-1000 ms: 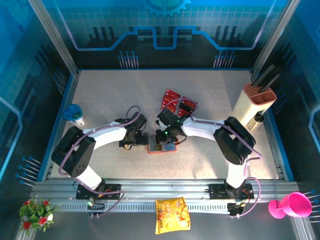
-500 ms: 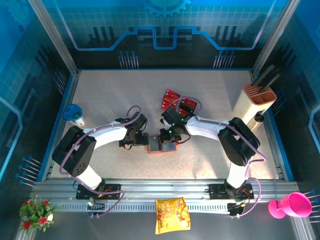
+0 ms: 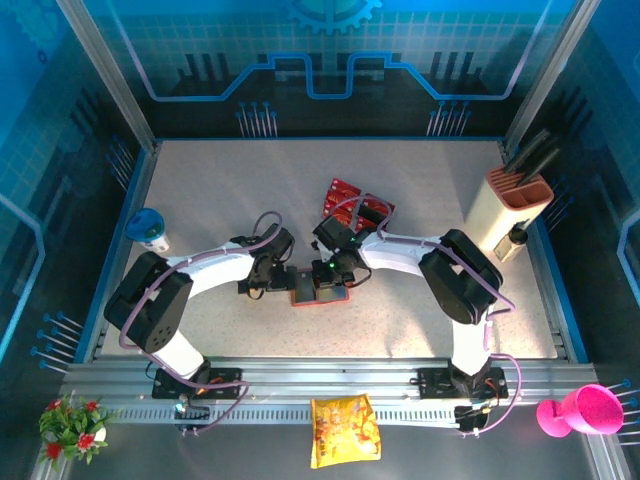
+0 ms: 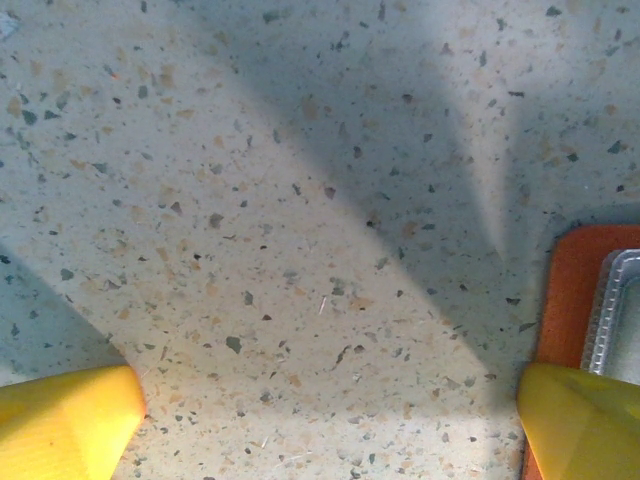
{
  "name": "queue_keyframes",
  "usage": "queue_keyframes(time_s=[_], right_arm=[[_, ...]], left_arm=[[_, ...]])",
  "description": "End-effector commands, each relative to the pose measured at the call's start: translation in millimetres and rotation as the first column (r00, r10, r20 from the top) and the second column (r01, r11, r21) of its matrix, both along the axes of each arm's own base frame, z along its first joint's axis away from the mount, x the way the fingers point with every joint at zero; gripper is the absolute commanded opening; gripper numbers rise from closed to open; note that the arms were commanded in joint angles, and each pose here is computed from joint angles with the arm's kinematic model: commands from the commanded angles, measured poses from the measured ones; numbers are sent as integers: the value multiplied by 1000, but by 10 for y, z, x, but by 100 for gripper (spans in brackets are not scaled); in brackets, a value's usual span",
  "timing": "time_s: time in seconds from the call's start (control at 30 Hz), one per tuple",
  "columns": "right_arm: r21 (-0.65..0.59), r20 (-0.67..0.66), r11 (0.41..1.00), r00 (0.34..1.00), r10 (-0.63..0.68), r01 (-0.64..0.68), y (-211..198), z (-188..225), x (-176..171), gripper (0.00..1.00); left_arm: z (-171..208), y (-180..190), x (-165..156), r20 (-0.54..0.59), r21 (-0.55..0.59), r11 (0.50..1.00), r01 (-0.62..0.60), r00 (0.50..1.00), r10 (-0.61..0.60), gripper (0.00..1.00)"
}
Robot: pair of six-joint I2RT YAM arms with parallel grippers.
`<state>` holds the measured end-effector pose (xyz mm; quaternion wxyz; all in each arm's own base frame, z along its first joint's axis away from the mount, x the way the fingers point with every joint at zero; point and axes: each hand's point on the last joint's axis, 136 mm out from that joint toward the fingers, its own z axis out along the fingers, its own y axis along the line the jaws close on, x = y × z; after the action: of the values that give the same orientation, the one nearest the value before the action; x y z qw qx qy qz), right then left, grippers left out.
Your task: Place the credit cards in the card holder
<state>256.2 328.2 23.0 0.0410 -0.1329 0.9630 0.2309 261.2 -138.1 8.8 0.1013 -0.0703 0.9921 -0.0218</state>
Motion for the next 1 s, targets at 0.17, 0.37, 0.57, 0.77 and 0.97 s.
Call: queue_keyframes(time_s=[0.17, 0.37, 0.57, 0.77, 0.97], right_arm=[[8, -42, 999, 998, 41, -41, 123, -52, -122, 0], [-18, -33, 999, 999, 35, -36, 72, -31, -103, 0], [-16, 8, 1000, 1000, -2, 2, -65, 179, 7, 1], [-5, 33, 1000, 999, -23, 23, -142, 291, 59, 1], [15, 27, 1000, 999, -23, 22, -64, 264, 102, 1]], left_arm=[[-204, -161, 17, -19, -72, 997, 37, 999, -38, 99], [104, -223, 167, 51, -111, 993, 32, 998, -26, 99], [341, -144, 247, 95, -147, 989, -27, 995, 42, 99], [297, -11, 183, 74, -121, 989, -79, 993, 88, 99], [139, 74, 93, 23, -72, 992, -107, 994, 108, 99]])
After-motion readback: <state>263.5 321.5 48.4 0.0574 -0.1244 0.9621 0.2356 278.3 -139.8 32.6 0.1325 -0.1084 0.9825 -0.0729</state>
